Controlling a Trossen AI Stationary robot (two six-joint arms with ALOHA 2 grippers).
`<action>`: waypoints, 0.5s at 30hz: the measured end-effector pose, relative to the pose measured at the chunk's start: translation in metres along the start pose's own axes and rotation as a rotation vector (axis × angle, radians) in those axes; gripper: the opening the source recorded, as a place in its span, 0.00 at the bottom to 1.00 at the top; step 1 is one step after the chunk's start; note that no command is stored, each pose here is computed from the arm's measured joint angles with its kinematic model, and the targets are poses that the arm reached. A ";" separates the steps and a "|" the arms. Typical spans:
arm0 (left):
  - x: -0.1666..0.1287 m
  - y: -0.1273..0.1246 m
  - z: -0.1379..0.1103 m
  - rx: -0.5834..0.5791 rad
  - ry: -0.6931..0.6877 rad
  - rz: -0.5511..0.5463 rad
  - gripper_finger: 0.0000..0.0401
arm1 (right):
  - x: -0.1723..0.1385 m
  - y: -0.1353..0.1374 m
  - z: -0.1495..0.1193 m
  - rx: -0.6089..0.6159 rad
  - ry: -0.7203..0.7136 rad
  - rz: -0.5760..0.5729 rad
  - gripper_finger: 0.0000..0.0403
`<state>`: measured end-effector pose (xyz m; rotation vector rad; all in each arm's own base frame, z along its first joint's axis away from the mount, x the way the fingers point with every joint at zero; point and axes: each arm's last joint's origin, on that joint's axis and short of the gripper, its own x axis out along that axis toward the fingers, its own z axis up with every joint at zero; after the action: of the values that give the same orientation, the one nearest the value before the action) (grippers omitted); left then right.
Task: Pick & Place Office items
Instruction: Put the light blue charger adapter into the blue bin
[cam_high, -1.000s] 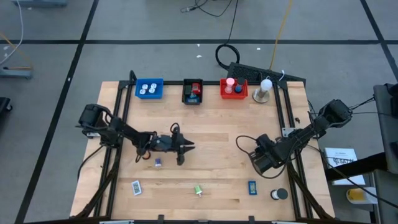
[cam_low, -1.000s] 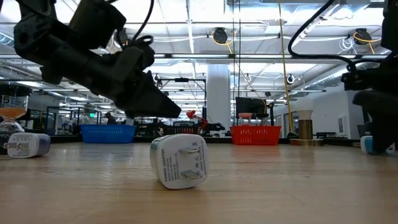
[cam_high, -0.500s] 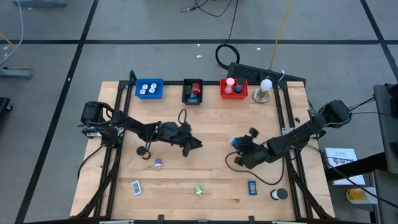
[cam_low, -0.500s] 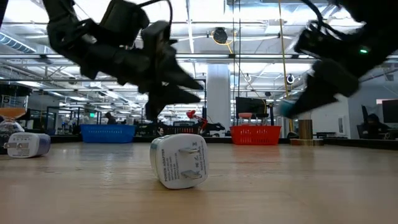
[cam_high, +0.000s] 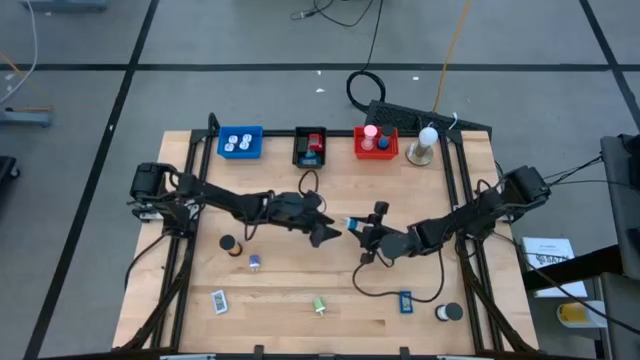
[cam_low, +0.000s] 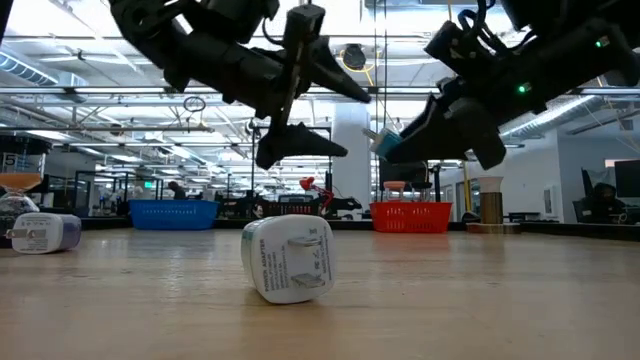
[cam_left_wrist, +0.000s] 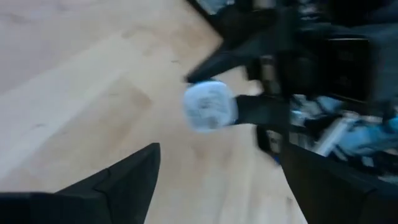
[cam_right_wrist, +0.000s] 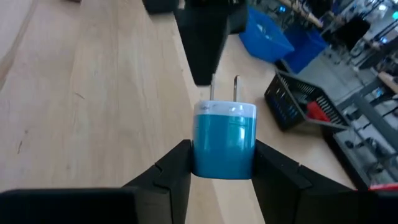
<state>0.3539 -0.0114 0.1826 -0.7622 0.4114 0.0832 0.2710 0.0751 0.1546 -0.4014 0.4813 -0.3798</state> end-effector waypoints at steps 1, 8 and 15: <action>0.001 0.000 0.001 -0.001 0.000 0.030 0.84 | 0.000 0.000 0.001 -0.007 -0.008 -0.001 0.33; 0.003 -0.012 0.015 0.009 -0.049 0.025 0.78 | 0.000 -0.001 0.007 -0.041 -0.054 -0.009 0.33; 0.020 -0.007 0.013 0.008 -0.043 0.056 0.68 | -0.001 -0.002 0.012 -0.055 -0.098 -0.018 0.33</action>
<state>0.3784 -0.0097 0.1875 -0.7402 0.3924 0.1498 0.2761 0.0771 0.1653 -0.4758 0.3940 -0.3628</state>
